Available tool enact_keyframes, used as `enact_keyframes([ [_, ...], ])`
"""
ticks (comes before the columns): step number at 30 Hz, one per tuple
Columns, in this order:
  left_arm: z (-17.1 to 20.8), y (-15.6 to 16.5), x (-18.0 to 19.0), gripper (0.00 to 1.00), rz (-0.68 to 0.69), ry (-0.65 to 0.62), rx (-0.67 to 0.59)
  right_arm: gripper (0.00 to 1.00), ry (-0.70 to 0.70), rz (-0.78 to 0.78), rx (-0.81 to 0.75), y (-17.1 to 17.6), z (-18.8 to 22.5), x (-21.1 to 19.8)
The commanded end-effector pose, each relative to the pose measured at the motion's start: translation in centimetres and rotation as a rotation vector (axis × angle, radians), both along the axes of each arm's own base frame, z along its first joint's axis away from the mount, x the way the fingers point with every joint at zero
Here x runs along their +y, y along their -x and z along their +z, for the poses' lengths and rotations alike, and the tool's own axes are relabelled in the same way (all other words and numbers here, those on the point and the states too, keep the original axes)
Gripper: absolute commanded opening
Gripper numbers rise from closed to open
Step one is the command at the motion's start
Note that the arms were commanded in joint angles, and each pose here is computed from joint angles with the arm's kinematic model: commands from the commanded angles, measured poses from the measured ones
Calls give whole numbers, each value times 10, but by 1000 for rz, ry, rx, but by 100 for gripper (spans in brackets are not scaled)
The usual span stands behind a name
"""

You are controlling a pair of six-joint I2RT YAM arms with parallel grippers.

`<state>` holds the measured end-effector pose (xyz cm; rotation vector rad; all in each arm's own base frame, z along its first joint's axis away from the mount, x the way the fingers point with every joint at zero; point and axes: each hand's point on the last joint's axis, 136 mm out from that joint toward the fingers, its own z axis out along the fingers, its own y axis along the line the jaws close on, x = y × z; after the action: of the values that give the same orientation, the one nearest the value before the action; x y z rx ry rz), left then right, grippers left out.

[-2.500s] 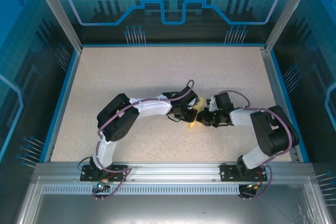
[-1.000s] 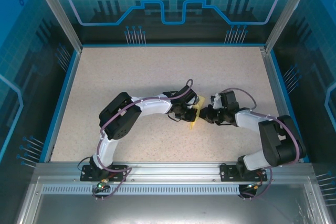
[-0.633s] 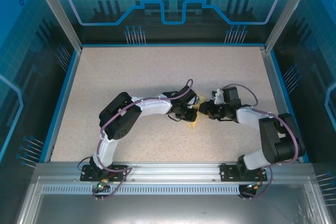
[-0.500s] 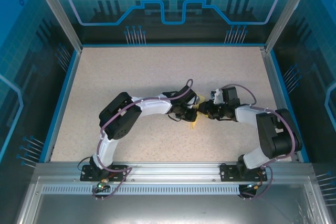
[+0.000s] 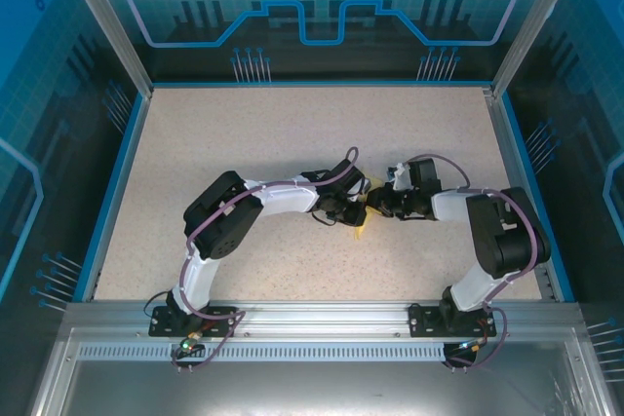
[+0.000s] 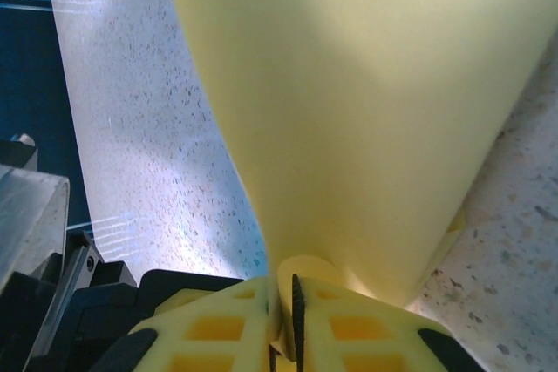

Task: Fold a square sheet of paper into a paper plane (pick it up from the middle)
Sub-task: Fold the wing for the fifth time at the center of the table.

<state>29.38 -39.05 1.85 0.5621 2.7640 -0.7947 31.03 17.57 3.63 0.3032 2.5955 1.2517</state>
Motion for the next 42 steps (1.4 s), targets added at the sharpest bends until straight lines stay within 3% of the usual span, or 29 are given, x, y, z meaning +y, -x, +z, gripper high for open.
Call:
enact_keyframes([
  [1,0,6,9,11,-22,-21,5,7,-13,-4,-10,-4,1,-3],
  [10,23,12,18,20,-5,-26,-32,0,34,-14,1,-1,-7,-9],
  [17,33,31,34,42,37,-82,-63,0,43,-16,14,2,-12,-11],
  [20,23,41,40,46,46,-132,-61,0,42,-18,18,3,-14,-11],
  [29,-2,47,43,45,48,-251,-81,0,40,-14,20,4,-14,-10],
  [42,-2,40,34,33,3,-256,-109,0,42,-15,25,6,-15,-11],
])
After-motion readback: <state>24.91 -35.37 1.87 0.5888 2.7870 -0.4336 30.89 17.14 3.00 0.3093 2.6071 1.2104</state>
